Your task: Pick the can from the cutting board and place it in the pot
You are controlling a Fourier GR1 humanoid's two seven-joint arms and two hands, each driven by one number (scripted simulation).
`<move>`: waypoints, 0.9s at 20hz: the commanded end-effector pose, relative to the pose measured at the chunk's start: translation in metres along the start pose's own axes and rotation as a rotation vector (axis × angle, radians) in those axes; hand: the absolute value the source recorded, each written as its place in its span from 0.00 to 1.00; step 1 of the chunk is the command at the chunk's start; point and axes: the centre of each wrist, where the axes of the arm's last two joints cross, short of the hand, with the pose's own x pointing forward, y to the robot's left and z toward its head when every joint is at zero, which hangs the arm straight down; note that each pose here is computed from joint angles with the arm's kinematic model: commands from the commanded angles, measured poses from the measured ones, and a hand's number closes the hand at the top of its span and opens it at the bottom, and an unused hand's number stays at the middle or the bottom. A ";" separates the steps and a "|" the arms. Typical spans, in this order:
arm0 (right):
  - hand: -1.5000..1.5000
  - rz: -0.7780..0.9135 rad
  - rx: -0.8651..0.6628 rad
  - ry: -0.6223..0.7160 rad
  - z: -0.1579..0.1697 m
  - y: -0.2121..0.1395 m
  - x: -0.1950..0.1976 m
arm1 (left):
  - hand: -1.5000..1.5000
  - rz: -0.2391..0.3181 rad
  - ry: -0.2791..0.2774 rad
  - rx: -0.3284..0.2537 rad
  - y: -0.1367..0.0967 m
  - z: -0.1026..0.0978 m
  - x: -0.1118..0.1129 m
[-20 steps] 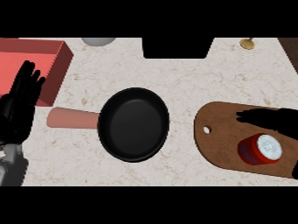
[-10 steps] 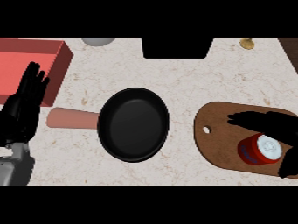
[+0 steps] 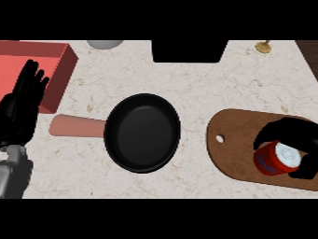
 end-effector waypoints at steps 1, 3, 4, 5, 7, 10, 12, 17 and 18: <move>1.00 0.018 0.021 -0.079 -0.021 0.009 -0.004 | 0.50 0.008 -0.005 -0.005 0.003 0.009 0.004; 1.00 0.010 0.027 -0.083 -0.024 0.010 0.004 | 0.50 0.010 0.005 -0.008 -0.002 0.010 0.011; 1.00 0.010 0.038 -0.089 -0.002 0.023 -0.008 | 0.50 0.001 -0.008 -0.005 -0.010 0.012 -0.002; 1.00 0.026 0.040 -0.086 -0.027 0.025 0.003 | 0.50 0.014 0.013 -0.002 -0.008 0.001 0.002; 1.00 0.023 0.024 -0.106 -0.025 0.022 0.002 | 0.50 0.006 -0.003 0.005 -0.004 0.016 -0.006; 1.00 0.051 0.028 -0.097 -0.005 0.001 -0.002 | 0.50 -0.017 -0.005 0.001 0.005 0.010 0.002; 1.00 -0.006 -0.053 -0.042 -0.075 0.029 0.062 | 0.50 -0.004 0.014 0.010 0.005 0.011 0.002; 1.00 -0.126 -0.162 0.024 -0.124 0.035 0.105 | 0.50 -0.013 0.014 0.006 0.003 0.010 -0.004; 1.00 -0.132 -0.184 0.042 -0.132 0.033 0.117 | 0.50 -0.014 0.007 0.002 0.002 0.009 0.000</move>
